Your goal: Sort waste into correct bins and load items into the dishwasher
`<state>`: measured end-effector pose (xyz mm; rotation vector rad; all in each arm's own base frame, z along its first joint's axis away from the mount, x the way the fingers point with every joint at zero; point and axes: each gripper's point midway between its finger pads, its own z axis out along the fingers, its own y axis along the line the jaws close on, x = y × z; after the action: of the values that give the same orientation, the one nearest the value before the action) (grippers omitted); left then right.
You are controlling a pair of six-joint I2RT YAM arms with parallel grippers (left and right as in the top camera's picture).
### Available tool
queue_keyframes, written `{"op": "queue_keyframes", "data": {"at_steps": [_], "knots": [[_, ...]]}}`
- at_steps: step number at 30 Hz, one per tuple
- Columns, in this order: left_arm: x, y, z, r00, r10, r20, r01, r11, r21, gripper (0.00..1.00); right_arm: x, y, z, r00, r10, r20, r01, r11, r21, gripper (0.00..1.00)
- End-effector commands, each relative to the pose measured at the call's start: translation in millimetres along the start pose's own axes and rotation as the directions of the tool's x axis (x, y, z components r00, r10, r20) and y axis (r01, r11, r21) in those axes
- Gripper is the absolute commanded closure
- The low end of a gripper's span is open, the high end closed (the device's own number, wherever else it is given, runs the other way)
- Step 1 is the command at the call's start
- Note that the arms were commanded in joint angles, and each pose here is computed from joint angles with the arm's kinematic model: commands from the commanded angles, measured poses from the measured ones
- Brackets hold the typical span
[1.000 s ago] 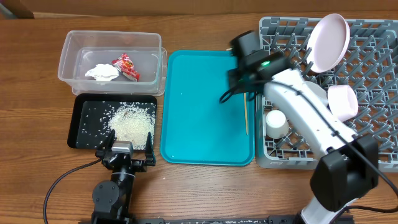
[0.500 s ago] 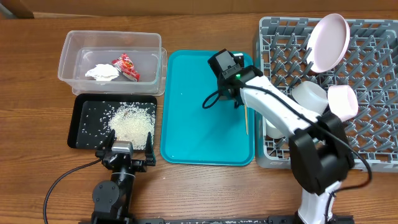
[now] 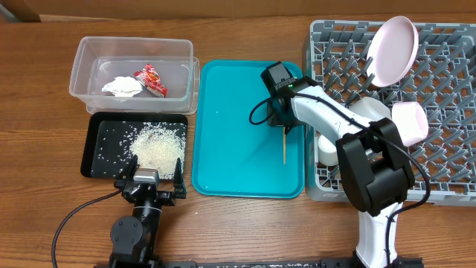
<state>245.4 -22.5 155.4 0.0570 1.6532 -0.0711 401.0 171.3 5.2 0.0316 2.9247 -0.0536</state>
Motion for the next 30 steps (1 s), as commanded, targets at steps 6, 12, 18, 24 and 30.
{"op": "queue_keyframes", "data": {"at_steps": [6, 12, 18, 24, 30], "knots": [[-1, 0, 0, 1.000, 0.008, 0.008, -0.008, 1.000, 0.001, 0.00, 4, 37, -61, 0.999, -0.046, 0.021, 0.048, 0.986, -0.158, 0.96], [-1, 0, 0, 1.000, 0.008, 0.008, -0.008, 1.000, 0.001, 0.00, -43, -6, -158, 0.953, 0.071, 0.294, -0.025, 0.987, -0.159, 0.96], [-1, 0, 0, 1.000, 0.008, 0.008, -0.008, 1.000, 0.001, 0.00, -86, -76, -197, 0.882, 0.032, 0.469, 0.009, 0.996, -0.085, 0.96], [-1, 0, 0, 1.000, 0.008, 0.008, -0.008, 1.000, 0.001, 0.00, -94, -93, -153, 0.917, 0.016, 0.399, 0.010, 0.998, -0.062, 0.96], [-1, 0, 0, 1.000, 0.008, 0.008, -0.008, 1.000, 0.001, 0.00, -99, -93, -132, 0.927, -0.018, 0.375, 0.030, 0.999, -0.026, 0.46]]}}
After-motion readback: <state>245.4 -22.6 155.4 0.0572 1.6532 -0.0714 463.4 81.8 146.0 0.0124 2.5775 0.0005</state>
